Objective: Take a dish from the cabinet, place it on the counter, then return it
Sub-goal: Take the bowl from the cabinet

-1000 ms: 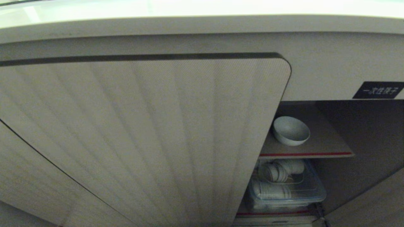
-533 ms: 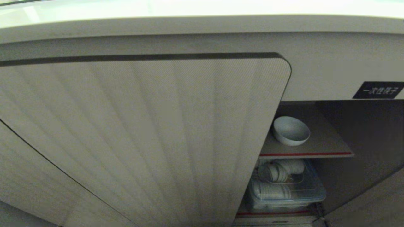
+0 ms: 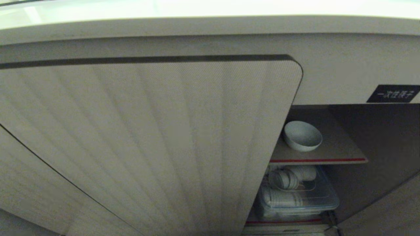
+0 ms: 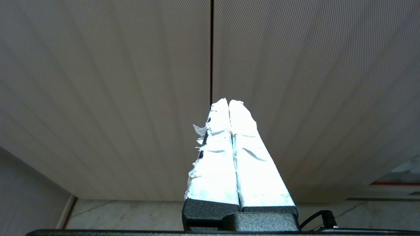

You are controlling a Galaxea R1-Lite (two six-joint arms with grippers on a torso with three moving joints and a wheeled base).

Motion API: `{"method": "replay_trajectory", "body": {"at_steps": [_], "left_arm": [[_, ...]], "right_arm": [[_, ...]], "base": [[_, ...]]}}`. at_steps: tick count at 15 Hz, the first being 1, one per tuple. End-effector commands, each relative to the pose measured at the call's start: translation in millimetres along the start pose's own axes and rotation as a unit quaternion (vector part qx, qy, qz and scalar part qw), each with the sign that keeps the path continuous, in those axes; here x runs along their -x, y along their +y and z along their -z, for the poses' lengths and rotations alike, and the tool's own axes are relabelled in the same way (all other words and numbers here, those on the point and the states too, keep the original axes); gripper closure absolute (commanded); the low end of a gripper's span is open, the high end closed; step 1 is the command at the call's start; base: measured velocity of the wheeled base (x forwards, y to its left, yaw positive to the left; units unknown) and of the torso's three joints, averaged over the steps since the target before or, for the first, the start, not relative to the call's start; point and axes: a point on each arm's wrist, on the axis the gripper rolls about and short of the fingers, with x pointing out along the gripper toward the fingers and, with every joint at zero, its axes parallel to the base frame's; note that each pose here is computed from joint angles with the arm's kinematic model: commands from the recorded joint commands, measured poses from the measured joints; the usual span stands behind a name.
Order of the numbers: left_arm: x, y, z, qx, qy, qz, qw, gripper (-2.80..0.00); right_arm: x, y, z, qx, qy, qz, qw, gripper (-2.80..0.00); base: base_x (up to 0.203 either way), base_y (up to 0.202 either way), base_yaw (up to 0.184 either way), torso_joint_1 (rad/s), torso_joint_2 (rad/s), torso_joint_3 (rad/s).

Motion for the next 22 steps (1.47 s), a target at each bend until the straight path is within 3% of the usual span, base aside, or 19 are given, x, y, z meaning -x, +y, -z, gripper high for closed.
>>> {"method": "replay_trajectory", "body": {"at_steps": [1,18,21,22], "left_arm": [[-0.1,0.0,0.4,0.0,0.0,-0.001,1.0,0.0],[0.1,0.0,-0.1,0.0,-0.001,0.0,1.0,0.0],[0.1,0.0,-0.1,0.0,0.0,0.0,1.0,0.0],[0.1,0.0,-0.1,0.0,0.0,0.0,1.0,0.0]], "right_arm": [[0.0,0.0,-0.1,0.0,-0.001,0.0,1.0,0.0],[0.0,0.0,-0.1,0.0,-0.001,0.0,1.0,0.0],[0.1,0.1,0.2,0.009,0.001,-0.002,1.0,0.0],[0.1,0.1,0.5,0.031,0.002,-0.001,1.0,0.0]], "base": [[0.0,0.0,0.0,0.0,0.0,0.0],[0.0,0.0,0.0,0.0,0.0,0.0],[0.0,0.0,0.0,0.0,0.0,0.0],[0.0,0.0,0.0,0.0,0.0,0.0]]}}
